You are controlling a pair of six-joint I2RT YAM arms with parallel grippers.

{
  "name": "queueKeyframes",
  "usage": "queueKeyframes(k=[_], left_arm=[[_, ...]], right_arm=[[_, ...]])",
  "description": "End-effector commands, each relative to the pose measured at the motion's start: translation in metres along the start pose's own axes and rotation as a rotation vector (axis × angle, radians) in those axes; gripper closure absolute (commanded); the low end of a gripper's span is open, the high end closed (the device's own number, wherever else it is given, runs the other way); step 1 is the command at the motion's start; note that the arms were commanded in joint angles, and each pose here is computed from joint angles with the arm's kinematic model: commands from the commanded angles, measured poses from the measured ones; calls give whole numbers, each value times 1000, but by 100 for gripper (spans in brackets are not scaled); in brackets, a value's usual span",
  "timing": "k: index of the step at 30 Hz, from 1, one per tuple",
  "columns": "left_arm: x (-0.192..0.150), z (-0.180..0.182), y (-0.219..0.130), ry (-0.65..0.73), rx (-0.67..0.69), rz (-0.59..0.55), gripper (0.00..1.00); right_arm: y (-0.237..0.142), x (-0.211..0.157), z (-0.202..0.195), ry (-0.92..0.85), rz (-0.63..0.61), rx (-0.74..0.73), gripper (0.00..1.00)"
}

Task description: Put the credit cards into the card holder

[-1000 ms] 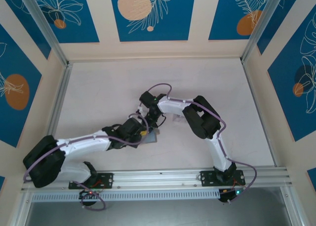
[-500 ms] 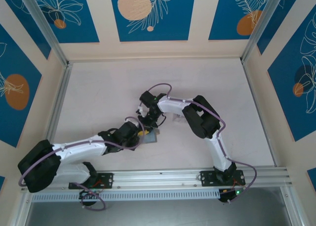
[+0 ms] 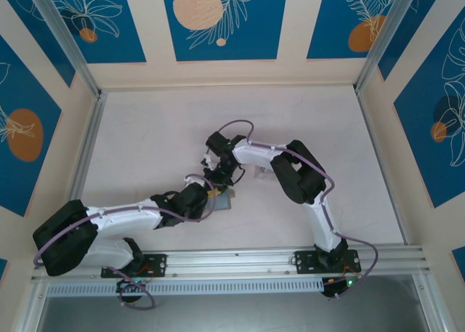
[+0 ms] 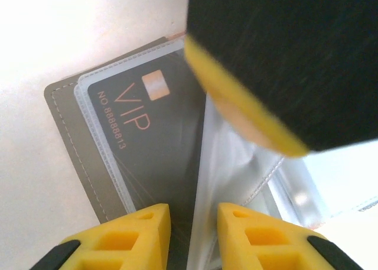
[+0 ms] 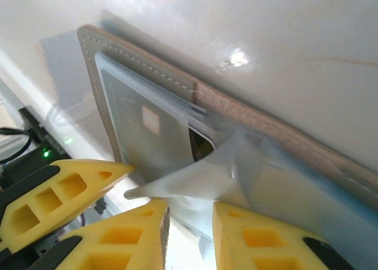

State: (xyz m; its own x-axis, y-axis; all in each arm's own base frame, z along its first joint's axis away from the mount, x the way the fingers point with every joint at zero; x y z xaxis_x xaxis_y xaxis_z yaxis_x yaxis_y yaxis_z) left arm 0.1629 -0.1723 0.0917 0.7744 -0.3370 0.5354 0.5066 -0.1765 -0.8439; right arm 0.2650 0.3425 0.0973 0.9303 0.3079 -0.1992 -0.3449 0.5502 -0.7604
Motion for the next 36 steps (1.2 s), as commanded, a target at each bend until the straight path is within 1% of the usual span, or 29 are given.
queueKeyframes(k=[1, 5, 8, 9, 11, 13, 16, 19, 22, 24, 28, 29, 32, 36], left_arm=[[-12, 8, 6, 4, 85, 49, 74], [-12, 7, 8, 6, 90, 58, 75], [-8, 6, 5, -2, 87, 49, 75], [-6, 6, 3, -5, 86, 43, 75], [-2, 5, -1, -5, 81, 31, 75], [2, 5, -5, -9, 84, 21, 75], [9, 6, -13, -17, 81, -4, 74], [14, 9, -21, -31, 101, -33, 73], [17, 15, -25, -41, 171, -31, 71], [19, 16, -26, -49, 193, -39, 70], [17, 30, -24, -93, 306, 3, 69], [15, 33, -21, -109, 308, 24, 69], [12, 40, -12, -183, 254, 70, 70], [13, 43, -8, -197, 222, 104, 70]], right_arm=[[-49, -4, 31, -99, -130, -32, 70], [-75, -8, 42, -129, -202, -59, 69], [-72, -14, 34, -109, -197, -137, 72], [-67, -17, 30, -102, -188, -157, 74], [-57, -22, 20, -78, -169, -183, 84], [-47, -24, 10, -49, -148, -211, 91], [-32, -27, -2, -17, -126, -259, 96], [-26, -28, -9, 13, -124, -275, 98], [-28, -30, -9, 16, -136, -266, 98], [-28, -32, -7, 6, -136, -258, 97], [-22, -34, -5, -5, -114, -268, 97], [-19, -35, -3, -11, -108, -266, 97], [-10, -37, 0, -28, -93, -279, 97], [0, -39, -8, -11, -81, -337, 97]])
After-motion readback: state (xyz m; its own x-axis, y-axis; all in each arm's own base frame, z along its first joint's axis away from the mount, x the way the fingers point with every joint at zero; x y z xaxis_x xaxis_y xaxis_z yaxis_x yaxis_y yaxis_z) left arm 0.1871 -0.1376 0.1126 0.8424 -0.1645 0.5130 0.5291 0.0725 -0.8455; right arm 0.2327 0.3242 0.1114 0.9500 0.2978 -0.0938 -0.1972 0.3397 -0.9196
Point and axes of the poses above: each hand's point on the last joint's axis, 136 mm out from that joint toward the fingers, its own y axis out along the fingers, its own z axis along the line the jaws close on, x = y × z, the point moved 8 cm from there along -y, back along the fingers, and after that the axes turned 5 degrees about y, right-handed, at the moved point
